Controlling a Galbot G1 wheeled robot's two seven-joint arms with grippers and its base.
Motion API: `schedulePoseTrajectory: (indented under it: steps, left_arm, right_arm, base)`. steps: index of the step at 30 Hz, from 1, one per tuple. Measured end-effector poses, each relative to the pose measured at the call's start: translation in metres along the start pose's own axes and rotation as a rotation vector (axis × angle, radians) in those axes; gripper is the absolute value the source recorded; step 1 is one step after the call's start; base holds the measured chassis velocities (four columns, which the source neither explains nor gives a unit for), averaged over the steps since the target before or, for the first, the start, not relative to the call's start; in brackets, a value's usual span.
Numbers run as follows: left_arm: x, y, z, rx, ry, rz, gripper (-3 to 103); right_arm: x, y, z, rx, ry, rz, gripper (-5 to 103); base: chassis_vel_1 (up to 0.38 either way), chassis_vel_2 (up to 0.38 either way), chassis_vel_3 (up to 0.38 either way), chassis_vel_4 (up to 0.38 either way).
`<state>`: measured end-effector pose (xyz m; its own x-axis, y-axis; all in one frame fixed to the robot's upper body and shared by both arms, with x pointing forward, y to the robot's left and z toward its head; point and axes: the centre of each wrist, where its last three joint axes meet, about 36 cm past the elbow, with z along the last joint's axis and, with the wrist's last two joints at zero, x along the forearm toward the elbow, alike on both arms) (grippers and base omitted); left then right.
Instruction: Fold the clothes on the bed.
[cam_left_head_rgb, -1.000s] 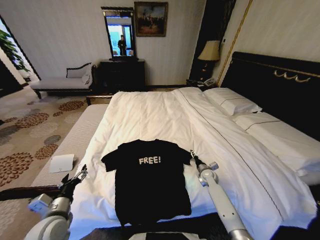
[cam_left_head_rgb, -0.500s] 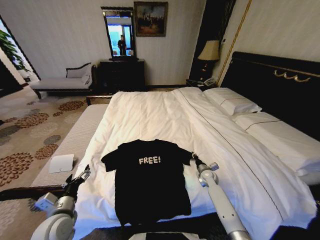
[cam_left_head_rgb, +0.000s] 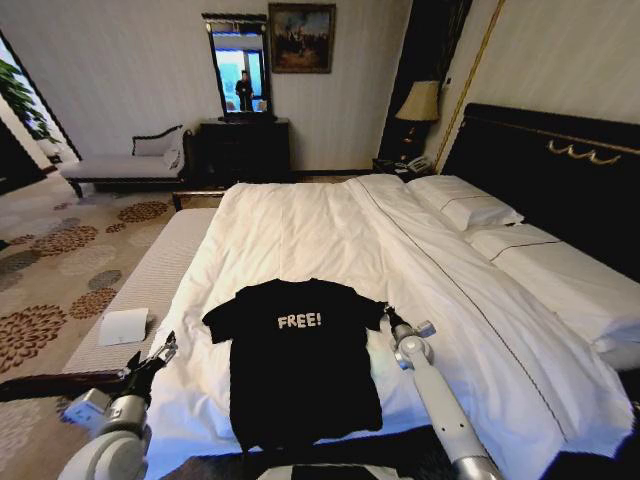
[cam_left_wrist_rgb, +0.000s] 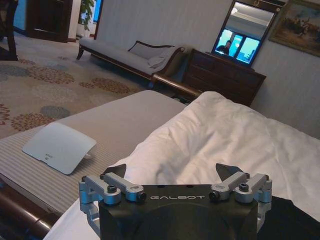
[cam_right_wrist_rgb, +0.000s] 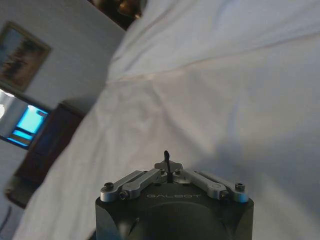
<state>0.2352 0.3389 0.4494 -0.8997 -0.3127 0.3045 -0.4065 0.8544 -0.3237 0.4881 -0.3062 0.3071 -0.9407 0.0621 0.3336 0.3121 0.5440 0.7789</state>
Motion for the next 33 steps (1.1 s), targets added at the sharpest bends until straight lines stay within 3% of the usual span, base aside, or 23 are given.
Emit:
schedulePoseTrajectory:
  steps: [13,23,33]
  left_arm:
    - [0.010,0.000,0.000,-0.011,-0.007,-0.018,100]
    - [0.017,0.004,-0.001,-0.013,-0.010,-0.043,100]
    - [0.019,0.004,0.003,-0.009,-0.006,-0.051,100]
  right_arm:
    - [0.006,0.056,0.051,0.009,0.023,-0.257,0]
    - [0.006,0.072,0.098,0.066,0.100,-0.301,0]
    - [0.016,0.067,0.129,0.133,0.136,-0.298,-1]
  base:
    - [0.000,0.000,0.000,0.000]
    - [0.000,0.000,0.000,0.000]
    - [0.000,0.000,0.000,0.000]
